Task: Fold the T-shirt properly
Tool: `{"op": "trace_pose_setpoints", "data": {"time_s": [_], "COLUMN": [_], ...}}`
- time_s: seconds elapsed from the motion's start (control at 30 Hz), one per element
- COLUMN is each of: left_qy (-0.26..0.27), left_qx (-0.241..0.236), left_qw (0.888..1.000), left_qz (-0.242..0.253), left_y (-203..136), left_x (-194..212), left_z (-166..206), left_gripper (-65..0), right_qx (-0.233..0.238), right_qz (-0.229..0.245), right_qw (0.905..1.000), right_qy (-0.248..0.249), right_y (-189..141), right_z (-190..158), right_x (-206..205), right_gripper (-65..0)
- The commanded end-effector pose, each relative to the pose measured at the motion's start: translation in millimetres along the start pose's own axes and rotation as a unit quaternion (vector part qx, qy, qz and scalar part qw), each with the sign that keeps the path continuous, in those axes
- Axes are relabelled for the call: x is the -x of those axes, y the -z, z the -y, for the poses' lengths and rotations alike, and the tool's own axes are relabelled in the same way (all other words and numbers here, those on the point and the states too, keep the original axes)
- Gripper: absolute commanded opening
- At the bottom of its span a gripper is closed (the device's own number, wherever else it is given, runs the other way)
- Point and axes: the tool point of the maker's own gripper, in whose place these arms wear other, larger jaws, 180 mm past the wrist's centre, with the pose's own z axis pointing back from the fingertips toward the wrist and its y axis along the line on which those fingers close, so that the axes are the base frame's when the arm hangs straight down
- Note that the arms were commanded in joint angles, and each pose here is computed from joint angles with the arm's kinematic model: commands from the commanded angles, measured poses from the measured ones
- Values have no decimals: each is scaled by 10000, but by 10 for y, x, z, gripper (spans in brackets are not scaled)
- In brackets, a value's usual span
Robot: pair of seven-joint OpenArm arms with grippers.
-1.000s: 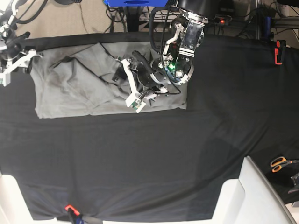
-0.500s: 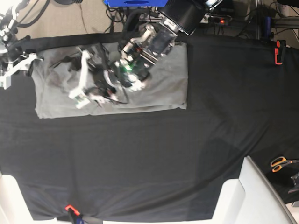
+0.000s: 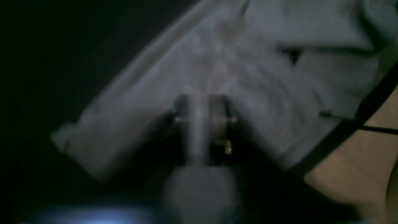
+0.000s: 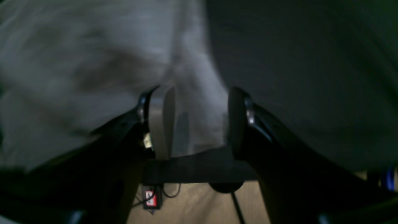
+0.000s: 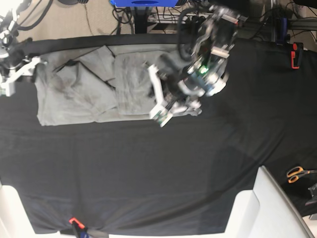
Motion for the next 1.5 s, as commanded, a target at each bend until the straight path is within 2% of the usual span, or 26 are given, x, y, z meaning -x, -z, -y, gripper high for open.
{"op": "trace_pose_setpoints", "data": {"time_s": [0.0, 0.27, 0.57, 0.7, 0.83, 0.93, 1.07, 1.13, 1.23, 1.33, 1.47], "left_qy": [-26, -158, -501, -756, -792, -716, -766, -886, -1217, -1445, -1470], "left_qx": [80, 188, -237, -219, -189, -241, -856, -1205, -1720, -2062, -2312], "left_qw": [9997, 9991, 9958, 9909, 9904, 9928, 9924, 9879, 9758, 9653, 9609], "left_qz": [229, -358, -730, -1088, -1114, -928, -451, -400, -591, -689, -405], "left_y": [-43, -124, -252, -190, -185, -258, -646, -830, -1081, -1266, -1401], "left_x": [-93, 501, 895, 1186, 1216, 1095, 877, 914, 1190, 1401, 1423], "left_z": [64, 218, -130, -164, -144, -137, -425, -611, -904, -1075, -1178], "left_gripper": [-650, -650, -650, -650, -650, -650, -650, -650, -650, -650, -650], "right_qx": [6, 28, 30, 197, 224, 217, -122, -30, 218, 291, 184], "right_qz": [288, 333, 299, 375, 413, 536, 762, 688, 100, -511, -672], "right_qw": [9996, 9994, 9995, 9990, 9987, 9982, 9969, 9976, 9992, 9952, 9945], "right_qy": [-59, 18, 34, 150, 177, 170, -143, -104, 321, 778, 777], "right_y": [-28, -20, -19, -53, -55, -33, 3, -1, 67, 103, 154], "right_z": [7, 2, 7, 135, 161, 161, 30, 113, 358, 490, 431], "right_x": [-177, -199, -170, -201, -226, -336, -542, -570, -495, -295, -244], "right_gripper": [-386, -386, -386, -386, -383, -380, -378, -377, -377, -377, -380]}}
